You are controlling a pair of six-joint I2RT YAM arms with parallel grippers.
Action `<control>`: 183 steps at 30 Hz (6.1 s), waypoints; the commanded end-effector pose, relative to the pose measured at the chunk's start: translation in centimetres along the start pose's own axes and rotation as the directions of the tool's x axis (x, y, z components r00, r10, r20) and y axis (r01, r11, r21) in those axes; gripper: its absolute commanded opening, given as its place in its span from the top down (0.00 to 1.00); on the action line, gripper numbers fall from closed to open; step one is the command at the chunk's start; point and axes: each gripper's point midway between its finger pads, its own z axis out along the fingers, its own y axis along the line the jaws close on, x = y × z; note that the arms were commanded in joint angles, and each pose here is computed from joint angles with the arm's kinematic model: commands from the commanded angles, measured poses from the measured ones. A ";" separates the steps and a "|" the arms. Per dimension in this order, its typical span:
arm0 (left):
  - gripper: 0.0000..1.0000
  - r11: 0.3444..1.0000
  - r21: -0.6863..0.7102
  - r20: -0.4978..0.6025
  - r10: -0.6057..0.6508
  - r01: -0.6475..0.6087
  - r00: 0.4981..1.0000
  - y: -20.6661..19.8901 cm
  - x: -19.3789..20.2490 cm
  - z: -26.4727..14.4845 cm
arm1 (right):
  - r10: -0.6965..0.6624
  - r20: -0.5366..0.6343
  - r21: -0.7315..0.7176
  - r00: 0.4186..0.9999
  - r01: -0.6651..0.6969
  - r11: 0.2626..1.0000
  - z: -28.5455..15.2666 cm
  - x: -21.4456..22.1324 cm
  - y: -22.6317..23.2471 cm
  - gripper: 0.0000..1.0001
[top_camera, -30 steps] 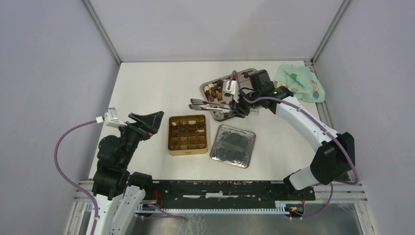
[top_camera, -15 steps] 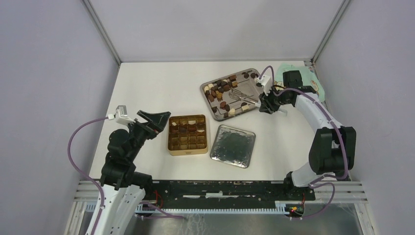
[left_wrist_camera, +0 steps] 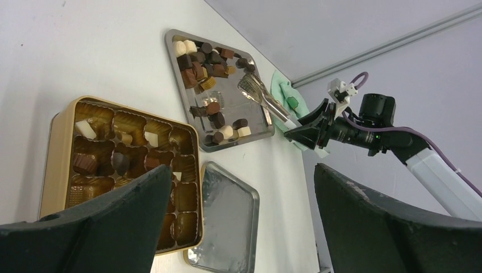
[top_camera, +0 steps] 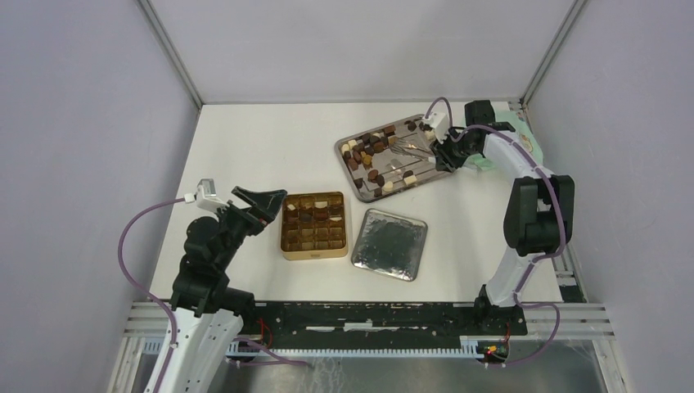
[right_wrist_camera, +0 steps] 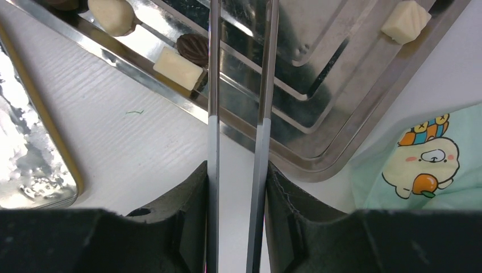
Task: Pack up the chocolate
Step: Pick up the fake chocolate from the plate, then place the fake chocolate in the packing box, then adjust the packing box at the center of the board.
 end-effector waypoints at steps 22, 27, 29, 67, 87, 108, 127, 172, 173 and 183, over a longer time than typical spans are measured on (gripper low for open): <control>0.00 0.999 0.011 0.010 -0.037 0.037 0.999 -0.3 -0.1 -0.1 | -0.045 0.001 0.024 0.999 0.045 0.999 4.2 -4.0 -2.5 0.58; 0.00 0.999 0.009 0.008 -0.036 0.036 0.999 -0.3 -0.1 0.0 | -0.051 -0.006 0.017 0.999 0.051 0.999 4.7 -4.2 -2.4 0.57; 0.00 0.999 0.009 0.008 -0.036 0.036 0.999 -0.3 -0.1 0.0 | -0.056 -0.005 0.012 0.998 0.056 0.998 4.8 -4.2 -2.3 0.57; 0.00 0.999 0.002 0.003 -0.034 0.034 0.999 -0.1 0.0 0.2 | -0.100 0.007 -0.012 0.995 0.100 0.995 4.8 -5.2 -0.9 0.60; 0.01 0.999 -0.038 -0.032 -0.031 0.030 0.999 0.9 0.8 0.8 | -0.114 0.033 0.033 0.993 0.113 0.993 2.2 -4.9 -0.4 1.00; 0.26 0.784 -0.377 -0.504 0.273 -0.493 0.819 10.0 2.2 7.4 | -0.195 0.303 -0.106 0.933 0.237 0.966 -5.4 -7.0 8.6 1.00; 0.62 0.687 -0.409 -0.653 0.239 -0.600 0.719 16.2 5.1 11.7 | -0.332 0.388 -0.308 0.859 0.461 0.832 -5.3 -6.9 21.4 1.00; 0.98 0.727 -0.299 -0.278 0.553 -0.618 0.785 9.2 -0.4 10.8 | -0.507 0.367 -0.271 0.780 0.611 0.743 -8.4 -8.2 21.9 1.00; 0.98 0.729 -0.299 -0.282 0.548 -0.615 0.787 9.2 -0.3 10.8 | -0.512 0.356 -0.263 0.782 0.609 0.748 -8.2 -8.0 21.8 1.00; 0.98 0.689 -0.365 -0.472 0.444 -0.627 0.762 13.5 2.9 11.8 | -0.501 0.262 -0.255 0.825 0.560 0.788 -4.9 -7.0 20.9 1.00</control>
